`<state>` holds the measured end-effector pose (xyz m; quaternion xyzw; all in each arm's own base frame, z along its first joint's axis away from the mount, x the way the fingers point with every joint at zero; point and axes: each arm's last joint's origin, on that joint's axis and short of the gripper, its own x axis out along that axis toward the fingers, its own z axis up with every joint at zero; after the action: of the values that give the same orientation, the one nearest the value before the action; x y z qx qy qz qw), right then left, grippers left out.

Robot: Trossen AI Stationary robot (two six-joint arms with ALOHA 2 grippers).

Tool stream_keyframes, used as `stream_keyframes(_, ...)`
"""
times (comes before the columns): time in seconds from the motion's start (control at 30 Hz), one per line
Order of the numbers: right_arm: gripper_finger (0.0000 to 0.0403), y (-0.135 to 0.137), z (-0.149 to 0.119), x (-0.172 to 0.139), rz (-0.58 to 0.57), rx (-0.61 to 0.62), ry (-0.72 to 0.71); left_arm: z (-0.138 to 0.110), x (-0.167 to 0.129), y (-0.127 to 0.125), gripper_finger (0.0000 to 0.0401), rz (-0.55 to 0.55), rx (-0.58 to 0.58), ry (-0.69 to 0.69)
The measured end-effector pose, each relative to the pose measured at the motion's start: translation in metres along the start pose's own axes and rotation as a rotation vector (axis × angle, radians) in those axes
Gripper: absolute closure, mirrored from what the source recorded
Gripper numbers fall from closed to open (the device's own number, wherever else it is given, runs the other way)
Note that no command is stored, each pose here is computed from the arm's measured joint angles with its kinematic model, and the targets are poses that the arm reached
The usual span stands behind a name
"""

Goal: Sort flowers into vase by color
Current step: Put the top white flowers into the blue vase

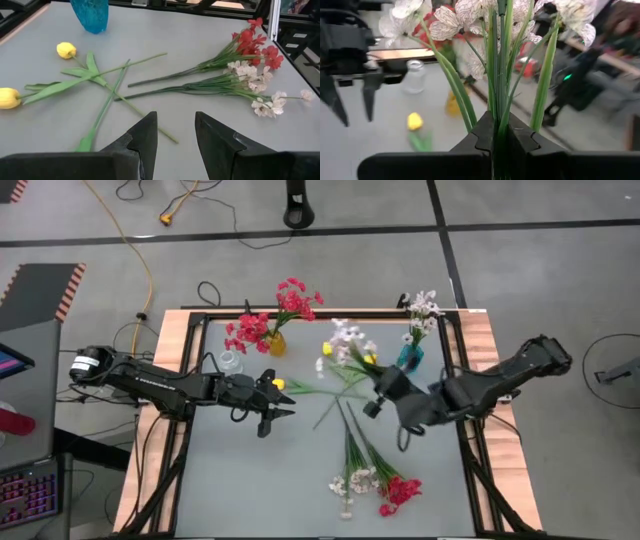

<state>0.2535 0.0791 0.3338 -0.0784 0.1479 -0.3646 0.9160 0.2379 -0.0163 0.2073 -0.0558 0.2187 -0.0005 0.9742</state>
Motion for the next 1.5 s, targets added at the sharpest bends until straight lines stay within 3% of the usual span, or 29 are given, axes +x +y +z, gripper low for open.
stream_keyframes(0.17, 0.0349, -0.009, -0.015, -0.022, -0.128, -0.031, -0.061, 0.0, 0.0, 0.0, 0.0282, 0.0, 0.0, 0.0)
stream_keyframes(0.4, 0.0349, -0.023, -0.038, -0.013, -0.112, 0.095, -0.072, 0.0, 0.0, 0.0, 0.0282, 0.011, -0.011, -0.006)
stream_keyframes(0.5, 0.0349, -0.02, -0.04, 0.006, 0.087, 0.098, -0.115, 0.003, 0.0, 0.001, 0.0282, 0.03, -0.03, -0.03)
stream_keyframes(0.6, 0.0349, -0.022, -0.037, 0.025, 0.401, 0.044, -0.332, 0.005, 0.0, 0.001, 0.0282, 0.03, -0.033, -0.054)
stream_keyframes(0.67, 0.0349, -0.031, -0.036, 0.033, 0.479, 0.028, -0.427, 0.005, 0.0, 0.0, 0.0282, 0.03, -0.033, -0.058)
stream_keyframes(0.9, 0.0349, -0.077, -0.043, 0.018, 0.414, 0.0, -0.452, 0.005, 0.0, 0.001, 0.0282, 0.036, -0.041, -0.058)
stream_keyframes(1.07, 0.0349, -0.099, -0.064, -0.008, 0.387, -0.032, -0.616, 0.005, 0.0, 0.002, 0.0282, 0.072, -0.043, -0.064)
stream_keyframes(1.3, 0.0349, -0.119, -0.102, -0.024, 0.238, -0.095, -0.821, 0.006, 0.0, 0.002, 0.0282, 0.074, -0.051, -0.071)
stream_keyframes(1.5, 0.0349, -0.13, -0.123, -0.02, 0.101, -0.105, -0.796, 0.006, 0.0, 0.002, 0.0282, 0.073, -0.072, -0.073)
